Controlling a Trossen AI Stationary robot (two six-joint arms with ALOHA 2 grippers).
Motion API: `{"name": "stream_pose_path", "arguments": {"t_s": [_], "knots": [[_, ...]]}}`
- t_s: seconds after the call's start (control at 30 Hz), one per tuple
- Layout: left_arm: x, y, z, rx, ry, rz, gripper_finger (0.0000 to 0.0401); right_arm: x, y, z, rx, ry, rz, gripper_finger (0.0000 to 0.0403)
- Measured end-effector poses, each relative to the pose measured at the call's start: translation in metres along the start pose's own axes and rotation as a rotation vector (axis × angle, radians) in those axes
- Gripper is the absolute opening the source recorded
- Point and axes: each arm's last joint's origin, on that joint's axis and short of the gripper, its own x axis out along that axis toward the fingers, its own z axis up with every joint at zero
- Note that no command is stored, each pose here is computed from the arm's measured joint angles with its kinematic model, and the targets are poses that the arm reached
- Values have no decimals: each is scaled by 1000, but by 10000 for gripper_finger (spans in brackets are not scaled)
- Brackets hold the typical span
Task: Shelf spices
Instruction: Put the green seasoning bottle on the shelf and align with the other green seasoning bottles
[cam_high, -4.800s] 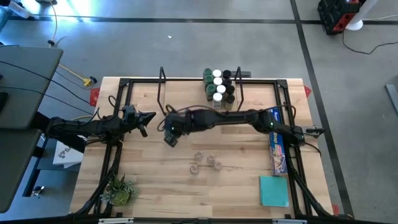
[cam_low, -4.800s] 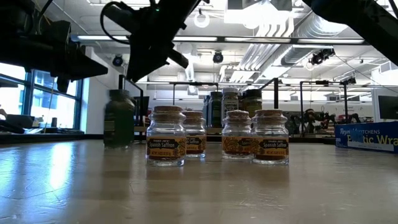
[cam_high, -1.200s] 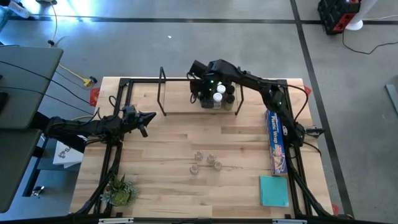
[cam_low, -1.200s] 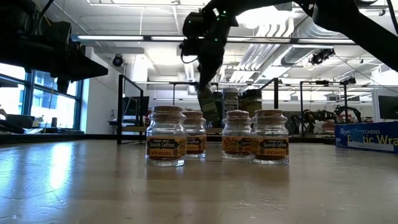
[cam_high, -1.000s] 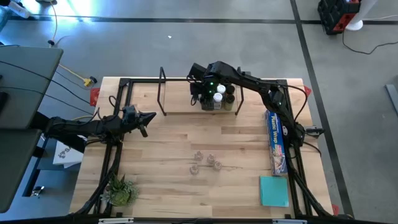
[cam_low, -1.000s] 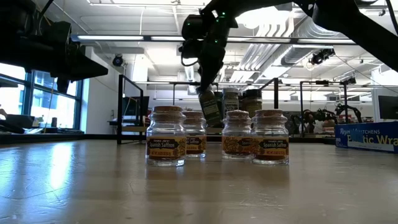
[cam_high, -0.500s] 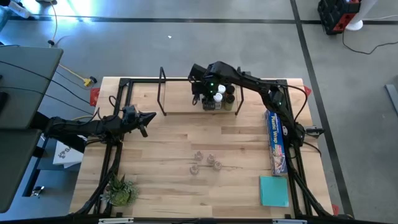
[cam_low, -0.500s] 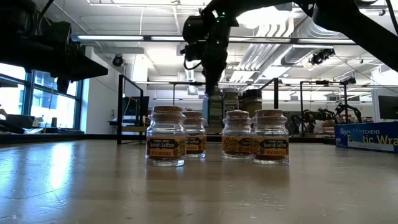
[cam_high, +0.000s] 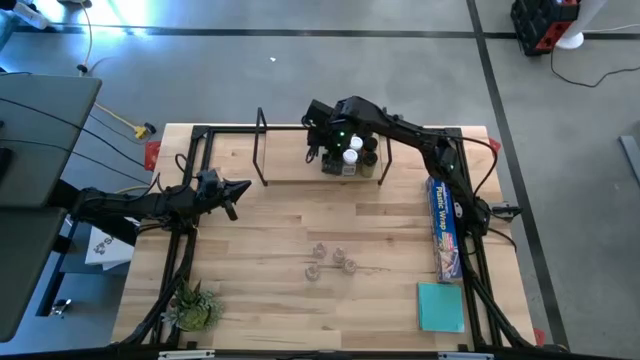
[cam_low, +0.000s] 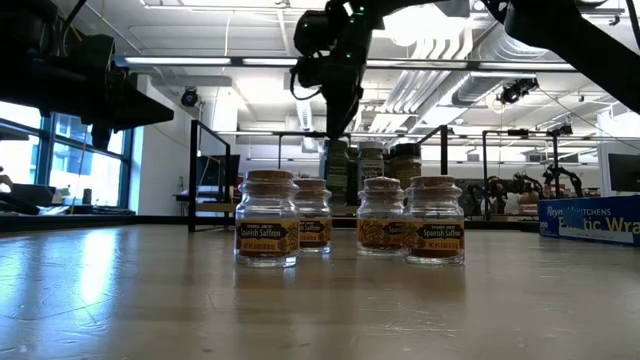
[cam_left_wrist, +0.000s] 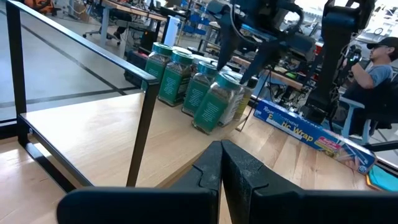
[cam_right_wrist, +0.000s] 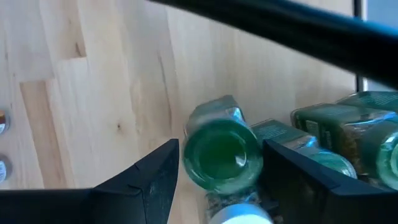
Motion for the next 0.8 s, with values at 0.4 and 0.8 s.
{"name": "stream_pose_path", "arguments": {"t_s": [0.4, 0.8], "knots": [[0, 0, 0, 0, 0, 0, 5, 2, 0, -2, 86, 41, -67, 222], [0, 0, 0, 0, 0, 0, 5, 2, 0, -6, 111, 90, -69, 222]]}}
